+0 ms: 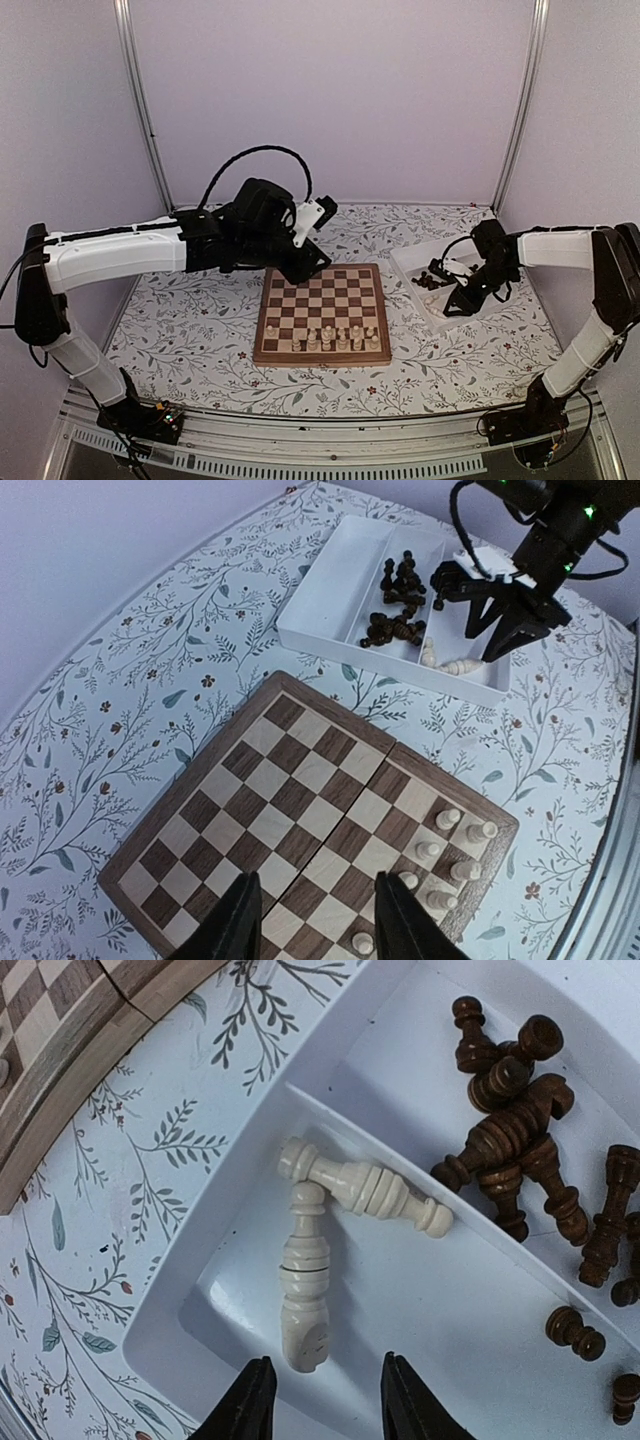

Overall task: Set up the chess pieces on the board
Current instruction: Pick up the chess piece from the storage box.

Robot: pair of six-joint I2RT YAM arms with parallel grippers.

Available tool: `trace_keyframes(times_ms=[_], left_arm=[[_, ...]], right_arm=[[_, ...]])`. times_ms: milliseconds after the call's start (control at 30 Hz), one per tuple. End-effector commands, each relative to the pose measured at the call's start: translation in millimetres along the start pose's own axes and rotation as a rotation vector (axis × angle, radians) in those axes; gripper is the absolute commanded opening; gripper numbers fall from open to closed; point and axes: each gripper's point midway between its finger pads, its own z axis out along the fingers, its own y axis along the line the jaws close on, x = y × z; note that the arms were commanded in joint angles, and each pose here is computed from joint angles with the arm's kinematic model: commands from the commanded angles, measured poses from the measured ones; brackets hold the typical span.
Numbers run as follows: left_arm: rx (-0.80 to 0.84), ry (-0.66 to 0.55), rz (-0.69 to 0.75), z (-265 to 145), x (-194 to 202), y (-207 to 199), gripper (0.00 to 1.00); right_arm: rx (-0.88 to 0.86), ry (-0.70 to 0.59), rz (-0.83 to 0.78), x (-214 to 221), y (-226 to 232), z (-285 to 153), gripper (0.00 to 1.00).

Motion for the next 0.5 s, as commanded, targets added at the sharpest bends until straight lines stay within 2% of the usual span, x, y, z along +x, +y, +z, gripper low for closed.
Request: trace_keyframes(times_ms=[0, 467], left_arm=[[0.003, -0.031, -0.031, -6.6, -3.6, 3.1, 0.41], [0.006, -0.026, -0.041, -2.3, -0.8, 2.4, 0.42]], right_arm=[[0.003, 0.017, -0.014, -8.0, -6.2, 1.3, 0.39], [-0.015, 0.127, -0.009, 8.3, 2.1, 26.4, 0.35]])
